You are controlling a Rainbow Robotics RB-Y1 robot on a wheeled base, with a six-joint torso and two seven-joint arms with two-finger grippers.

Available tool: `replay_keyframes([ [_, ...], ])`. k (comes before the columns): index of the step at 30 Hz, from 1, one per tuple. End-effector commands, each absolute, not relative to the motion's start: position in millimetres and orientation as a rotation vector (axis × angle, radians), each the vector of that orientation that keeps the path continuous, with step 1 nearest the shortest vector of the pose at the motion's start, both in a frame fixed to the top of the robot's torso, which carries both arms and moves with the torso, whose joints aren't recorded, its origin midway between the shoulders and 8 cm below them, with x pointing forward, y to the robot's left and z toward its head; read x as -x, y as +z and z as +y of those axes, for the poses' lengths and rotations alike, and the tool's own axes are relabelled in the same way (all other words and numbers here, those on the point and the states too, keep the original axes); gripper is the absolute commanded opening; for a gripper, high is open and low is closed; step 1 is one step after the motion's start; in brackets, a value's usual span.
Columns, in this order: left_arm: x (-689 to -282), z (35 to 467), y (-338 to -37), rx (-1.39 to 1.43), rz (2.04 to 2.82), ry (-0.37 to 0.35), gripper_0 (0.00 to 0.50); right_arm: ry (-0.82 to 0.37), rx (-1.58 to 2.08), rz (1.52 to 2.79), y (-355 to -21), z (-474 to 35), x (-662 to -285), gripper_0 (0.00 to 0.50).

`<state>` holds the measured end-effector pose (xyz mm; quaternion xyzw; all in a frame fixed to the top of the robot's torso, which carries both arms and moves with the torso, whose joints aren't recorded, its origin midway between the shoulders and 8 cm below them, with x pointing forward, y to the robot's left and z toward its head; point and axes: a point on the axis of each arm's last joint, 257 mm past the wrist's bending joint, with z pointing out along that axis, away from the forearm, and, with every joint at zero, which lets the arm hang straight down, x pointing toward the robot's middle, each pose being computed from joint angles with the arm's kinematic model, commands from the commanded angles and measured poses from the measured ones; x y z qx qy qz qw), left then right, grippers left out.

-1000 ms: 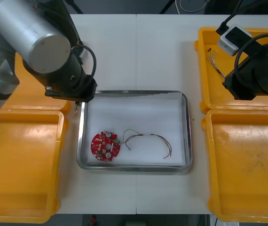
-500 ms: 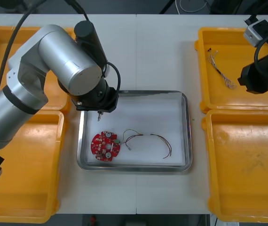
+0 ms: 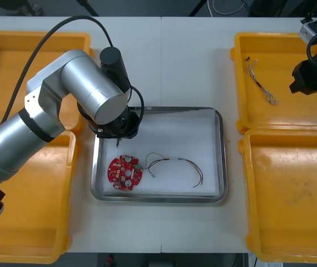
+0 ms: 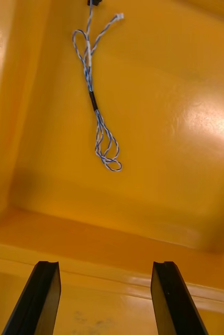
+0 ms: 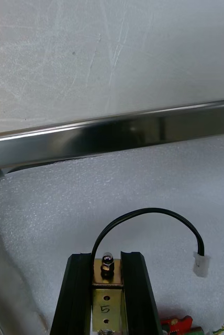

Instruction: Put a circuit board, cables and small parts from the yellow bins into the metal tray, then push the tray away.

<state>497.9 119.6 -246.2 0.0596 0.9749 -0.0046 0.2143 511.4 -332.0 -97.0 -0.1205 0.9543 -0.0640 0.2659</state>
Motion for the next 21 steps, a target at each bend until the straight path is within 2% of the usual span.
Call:
replay_keyframes([
  [1, -504.4, 105.2, -240.0, -0.160, 2.671, -0.033, 0.000, -0.245, 0.368, 2.542, -63.2, -344.9, -530.2, 0.500],
  [5, -506.1, 105.2, -240.2, -0.155, 2.666, -0.034, 0.006, -0.287, 0.421, 2.565, -64.8, -349.6, -543.6, 0.500],
  [7, -507.2, 106.8, -239.7, -0.155, 2.663, -0.027, 0.174, -0.277, 0.419, 2.562, -62.9, -347.3, -552.7, 0.500],
  [8, -508.5, 108.1, -239.1, -0.153, 2.657, -0.020, 0.358, -0.262, 0.420, 2.555, -62.7, -343.3, -559.3, 0.500],
  [9, -509.1, 109.2, -238.9, -0.154, 2.655, -0.014, 0.451, -0.246, 0.418, 2.550, -64.3, -340.2, -564.9, 0.500],
  [11, -509.6, 109.5, -238.3, -0.154, 2.653, -0.013, 0.500, -0.229, 0.428, 2.529, -67.0, -332.1, -576.1, 0.500],
  [16, -506.2, 104.9, -234.0, -0.162, 2.648, -0.021, 0.500, -0.223, 0.440, 2.478, -74.0, -323.6, -597.3, 0.500],
  [21, -490.7, 102.1, -212.2, -0.160, 2.671, -0.046, 0.500, -0.197, 0.437, 2.466, -85.4, -318.6, -611.8, 0.500],
])
